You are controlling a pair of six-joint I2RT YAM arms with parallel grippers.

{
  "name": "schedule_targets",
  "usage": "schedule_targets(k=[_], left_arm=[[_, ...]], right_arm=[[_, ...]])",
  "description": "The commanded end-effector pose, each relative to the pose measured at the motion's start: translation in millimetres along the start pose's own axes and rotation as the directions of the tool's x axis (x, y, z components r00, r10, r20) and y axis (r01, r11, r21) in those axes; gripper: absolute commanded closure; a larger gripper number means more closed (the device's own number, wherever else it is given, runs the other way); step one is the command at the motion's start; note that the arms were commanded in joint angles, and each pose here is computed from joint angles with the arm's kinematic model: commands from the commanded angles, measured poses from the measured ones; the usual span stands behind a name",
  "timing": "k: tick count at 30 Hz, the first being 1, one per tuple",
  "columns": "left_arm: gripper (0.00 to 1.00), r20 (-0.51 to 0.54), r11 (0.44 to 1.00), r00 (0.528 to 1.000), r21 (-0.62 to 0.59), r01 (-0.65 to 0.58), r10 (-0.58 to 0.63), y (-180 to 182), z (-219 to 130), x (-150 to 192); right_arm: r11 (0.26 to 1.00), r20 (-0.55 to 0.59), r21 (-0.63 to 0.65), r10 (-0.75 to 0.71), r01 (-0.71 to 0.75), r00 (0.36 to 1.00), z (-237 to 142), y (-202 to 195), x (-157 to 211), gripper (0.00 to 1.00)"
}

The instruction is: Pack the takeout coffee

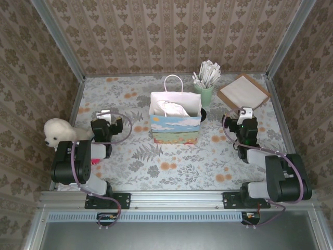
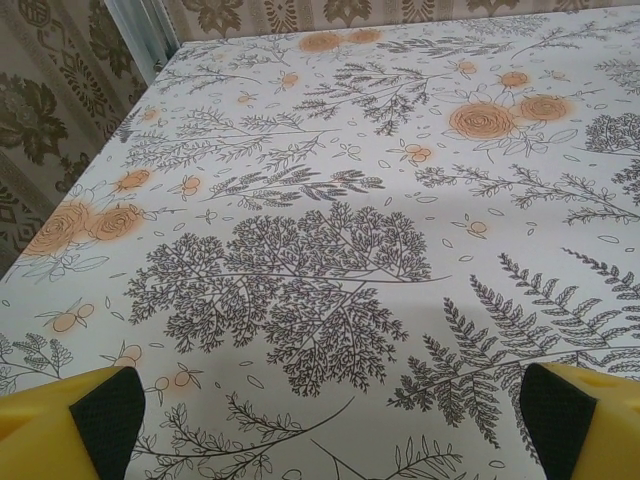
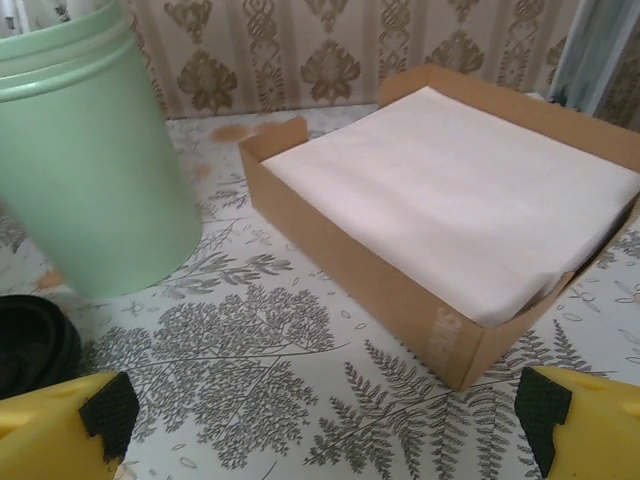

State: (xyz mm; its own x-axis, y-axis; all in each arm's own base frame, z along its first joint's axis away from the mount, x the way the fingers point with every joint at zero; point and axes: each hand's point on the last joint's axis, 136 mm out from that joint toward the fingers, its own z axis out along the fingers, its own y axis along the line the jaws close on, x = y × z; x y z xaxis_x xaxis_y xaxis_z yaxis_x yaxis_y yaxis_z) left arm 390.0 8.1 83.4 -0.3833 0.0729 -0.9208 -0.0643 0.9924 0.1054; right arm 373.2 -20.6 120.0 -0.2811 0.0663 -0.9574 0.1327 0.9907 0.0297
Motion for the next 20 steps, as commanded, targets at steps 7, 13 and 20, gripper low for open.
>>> schedule_targets(k=[7,13,20], left_arm=[[0.0,0.04,1.0,0.999,-0.016,-0.008,0.009,3,2,-14],[0.0,0.037,1.0,0.999,-0.012,-0.006,0.007,2,2,-13],[0.0,0.039,1.0,0.999,0.001,-0.011,0.011,0,2,-14]], right_arm=[[0.997,-0.05,-0.066,-0.052,0.048,0.997,31,20,14,0.0],[0.997,-0.061,-0.058,-0.046,0.043,0.997,30,18,15,0.0],[0.997,-0.061,-0.06,-0.046,0.043,0.997,30,18,15,0.0]])
